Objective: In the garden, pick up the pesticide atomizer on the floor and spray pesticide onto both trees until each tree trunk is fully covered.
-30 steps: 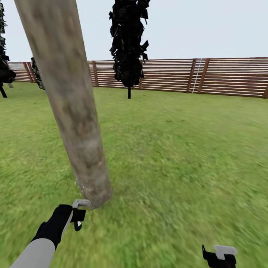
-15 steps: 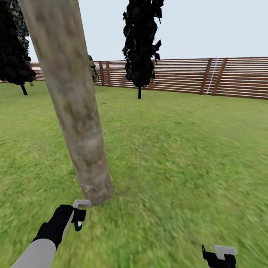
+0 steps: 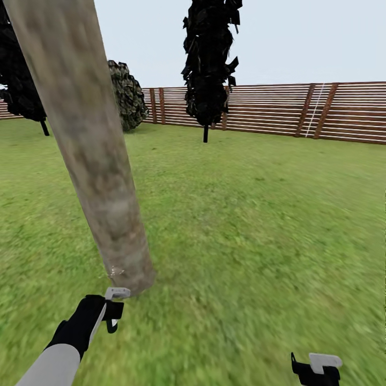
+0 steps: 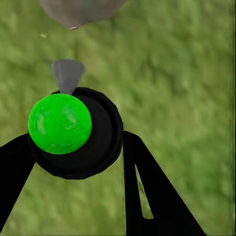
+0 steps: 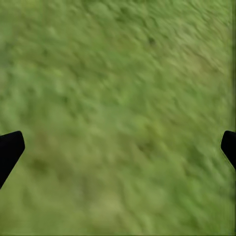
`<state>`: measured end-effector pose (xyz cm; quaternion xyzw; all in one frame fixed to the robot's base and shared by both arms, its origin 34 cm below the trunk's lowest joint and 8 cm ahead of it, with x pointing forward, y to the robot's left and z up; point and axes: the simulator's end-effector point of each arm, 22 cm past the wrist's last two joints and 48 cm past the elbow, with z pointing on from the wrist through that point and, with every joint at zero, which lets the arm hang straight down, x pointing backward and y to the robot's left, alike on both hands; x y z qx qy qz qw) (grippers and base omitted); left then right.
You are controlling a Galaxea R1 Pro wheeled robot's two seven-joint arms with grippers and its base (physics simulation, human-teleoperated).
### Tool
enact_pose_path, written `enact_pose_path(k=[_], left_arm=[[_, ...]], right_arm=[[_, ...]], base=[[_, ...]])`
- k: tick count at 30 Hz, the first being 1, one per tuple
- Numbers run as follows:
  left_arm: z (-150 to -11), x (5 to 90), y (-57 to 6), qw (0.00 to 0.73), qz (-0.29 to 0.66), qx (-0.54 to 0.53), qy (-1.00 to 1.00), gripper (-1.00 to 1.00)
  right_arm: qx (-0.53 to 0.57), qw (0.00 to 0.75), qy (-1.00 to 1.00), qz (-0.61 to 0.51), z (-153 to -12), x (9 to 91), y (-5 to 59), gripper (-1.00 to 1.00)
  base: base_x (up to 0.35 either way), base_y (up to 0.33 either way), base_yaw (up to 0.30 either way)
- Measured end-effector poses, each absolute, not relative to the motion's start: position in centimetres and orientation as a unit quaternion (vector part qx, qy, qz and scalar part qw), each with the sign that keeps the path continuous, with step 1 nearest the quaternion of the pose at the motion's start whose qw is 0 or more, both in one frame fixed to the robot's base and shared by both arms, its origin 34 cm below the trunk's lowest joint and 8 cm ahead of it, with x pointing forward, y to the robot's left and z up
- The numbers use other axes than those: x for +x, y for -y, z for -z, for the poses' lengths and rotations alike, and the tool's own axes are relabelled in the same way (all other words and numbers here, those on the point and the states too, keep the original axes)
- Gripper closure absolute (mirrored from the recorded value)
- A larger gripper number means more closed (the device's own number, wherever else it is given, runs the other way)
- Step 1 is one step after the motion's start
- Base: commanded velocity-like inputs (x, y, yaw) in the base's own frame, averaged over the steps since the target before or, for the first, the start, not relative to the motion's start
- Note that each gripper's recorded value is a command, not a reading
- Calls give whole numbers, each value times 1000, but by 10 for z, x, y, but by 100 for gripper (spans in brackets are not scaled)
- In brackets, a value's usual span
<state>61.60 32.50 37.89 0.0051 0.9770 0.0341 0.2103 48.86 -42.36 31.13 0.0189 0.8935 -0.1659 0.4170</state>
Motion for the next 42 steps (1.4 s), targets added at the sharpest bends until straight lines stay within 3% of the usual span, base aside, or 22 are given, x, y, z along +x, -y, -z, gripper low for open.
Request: enact_pose_path(k=[25,32,42], left_arm=[[-379,616,-325,210,-33,4,-977,100],[-379,616,-326,210,-33,4,-977,100],[-379,616,-329,210,-35,2,-977,100]], right_arm=[[19,417,-893,166,-311,489,424,-100],[19,417,-893,166,-311,489,424,-100],[19,418,-893,166,-312,489,424,-100]], base=[[46,-277,245],[92,-276,40],[-129,-155,63]])
